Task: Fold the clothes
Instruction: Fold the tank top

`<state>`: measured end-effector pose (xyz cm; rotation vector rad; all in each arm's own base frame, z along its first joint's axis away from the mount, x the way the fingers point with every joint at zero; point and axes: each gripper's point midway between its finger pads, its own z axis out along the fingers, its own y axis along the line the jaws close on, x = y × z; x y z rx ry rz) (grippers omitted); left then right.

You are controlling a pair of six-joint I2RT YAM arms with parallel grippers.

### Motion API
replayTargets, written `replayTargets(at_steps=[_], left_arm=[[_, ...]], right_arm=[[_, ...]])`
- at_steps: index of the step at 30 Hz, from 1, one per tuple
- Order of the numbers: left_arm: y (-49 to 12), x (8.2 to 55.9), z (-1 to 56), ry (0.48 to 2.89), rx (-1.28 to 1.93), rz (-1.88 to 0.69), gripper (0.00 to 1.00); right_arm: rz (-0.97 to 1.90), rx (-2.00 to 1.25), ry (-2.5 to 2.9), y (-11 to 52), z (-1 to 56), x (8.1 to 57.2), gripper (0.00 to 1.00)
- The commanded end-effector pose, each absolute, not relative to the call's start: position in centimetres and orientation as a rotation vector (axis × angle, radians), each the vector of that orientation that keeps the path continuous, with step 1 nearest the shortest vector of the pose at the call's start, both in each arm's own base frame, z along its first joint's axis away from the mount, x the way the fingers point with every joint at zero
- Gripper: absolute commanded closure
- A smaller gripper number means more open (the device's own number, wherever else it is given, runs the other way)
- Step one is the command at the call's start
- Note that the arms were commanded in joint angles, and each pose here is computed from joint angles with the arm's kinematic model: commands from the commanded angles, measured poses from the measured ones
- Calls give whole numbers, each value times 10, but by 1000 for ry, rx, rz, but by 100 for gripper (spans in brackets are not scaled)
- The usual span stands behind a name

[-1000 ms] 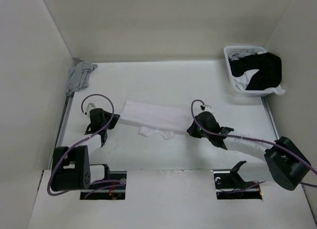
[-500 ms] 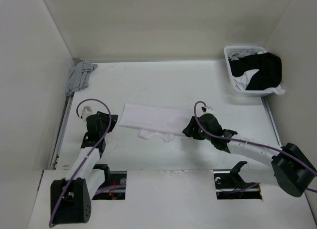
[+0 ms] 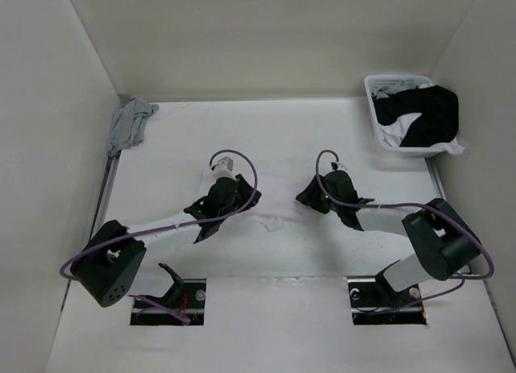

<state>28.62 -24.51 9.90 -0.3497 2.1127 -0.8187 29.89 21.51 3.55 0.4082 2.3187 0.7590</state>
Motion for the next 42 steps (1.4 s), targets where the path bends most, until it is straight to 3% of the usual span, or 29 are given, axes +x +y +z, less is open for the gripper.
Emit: replayTargets(at_steps=[1,15,21,23,36,42], left_arm=[[-253,284,97,2081,-362,-861,75],[-256,232,51,2235,-364,-898,75],[-251,232,70,2187,-379,-935,76],[-251,233,86,2151,-370,-957,76],[-238,250,119,2075,-399,-962,75],[-232,255,130,2050,-399,-978,74]], right_arm=[[853,453,2314,224,33,294,48],[958,521,2350,228,15,289,63],[1014,578,2267,225,24,299,89],[998,596,2227,219,32,299,93],[732,544,2131,146,113,243,96],[726,401,2125,162,172,247,95]])
